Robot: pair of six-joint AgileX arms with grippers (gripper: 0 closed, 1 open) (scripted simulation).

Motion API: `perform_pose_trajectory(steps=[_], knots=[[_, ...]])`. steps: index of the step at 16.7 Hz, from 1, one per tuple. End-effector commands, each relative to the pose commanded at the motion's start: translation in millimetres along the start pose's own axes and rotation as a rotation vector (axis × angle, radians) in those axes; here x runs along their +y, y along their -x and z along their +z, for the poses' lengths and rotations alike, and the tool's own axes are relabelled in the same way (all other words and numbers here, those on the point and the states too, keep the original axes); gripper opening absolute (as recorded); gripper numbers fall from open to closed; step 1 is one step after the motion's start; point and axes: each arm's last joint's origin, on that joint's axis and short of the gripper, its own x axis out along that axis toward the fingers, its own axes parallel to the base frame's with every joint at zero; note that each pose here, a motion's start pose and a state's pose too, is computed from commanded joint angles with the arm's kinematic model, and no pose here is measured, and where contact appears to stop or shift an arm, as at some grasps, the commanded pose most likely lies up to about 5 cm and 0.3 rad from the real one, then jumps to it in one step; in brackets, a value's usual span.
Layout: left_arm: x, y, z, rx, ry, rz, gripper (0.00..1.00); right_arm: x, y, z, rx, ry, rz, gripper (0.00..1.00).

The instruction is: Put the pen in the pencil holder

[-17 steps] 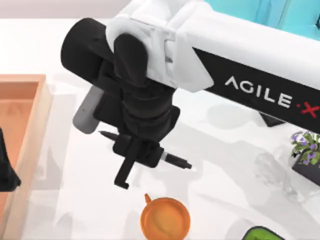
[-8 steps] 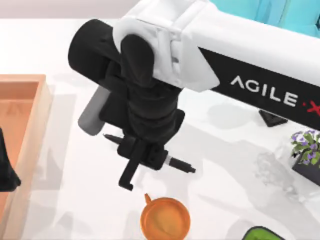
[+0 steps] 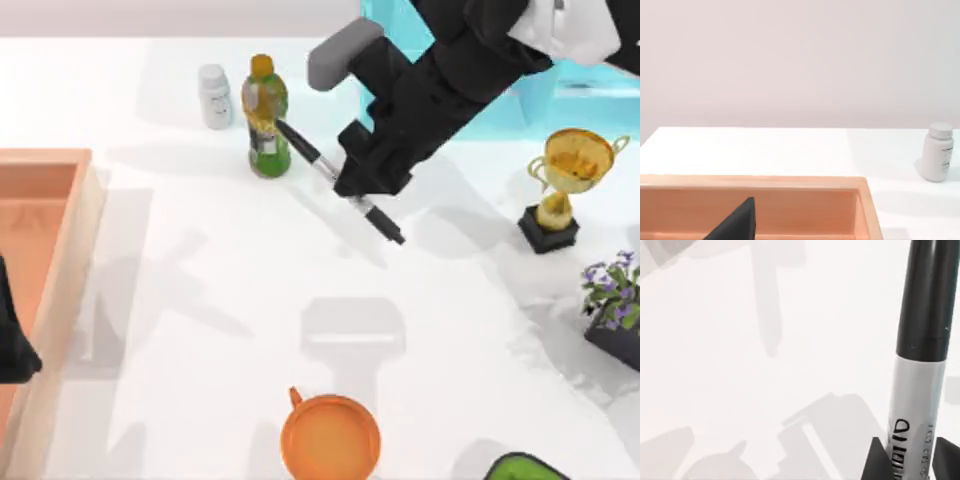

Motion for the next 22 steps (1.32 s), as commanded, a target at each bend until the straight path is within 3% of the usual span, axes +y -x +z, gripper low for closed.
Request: perform_pose_trajectory(steps=[4,10,13,16,19,22], knots=[[0.0,0.0,0.0,0.000,0.000,0.000,1.00,-102.1,49.4,-52.5,-0.369,-0.018,0.079,0.00],[0.0,0.0,0.0,0.000,0.000,0.000,1.00,-203.2,121.6,-196.0,-0.832,0.089,0.021,0.00],[0.0,0.0,0.0,0.000,0.000,0.000,1.00,-219.3,142.7,-272.2,-0.982,0.136,-0.037,0.00],[0.0,0.0,0.0,0.000,0.000,0.000,1.00,-219.2,158.5,-327.1,-1.078,0.177,-0.096,0.00],[0.0,0.0,0.0,0.000,0.000,0.000,1.00,-215.6,167.0,-351.6,-1.120,0.198,-0.130,0.00],[0.0,0.0,0.0,0.000,0.000,0.000,1.00,-215.4,167.4,-352.7,-1.121,0.199,-0.131,0.00]])
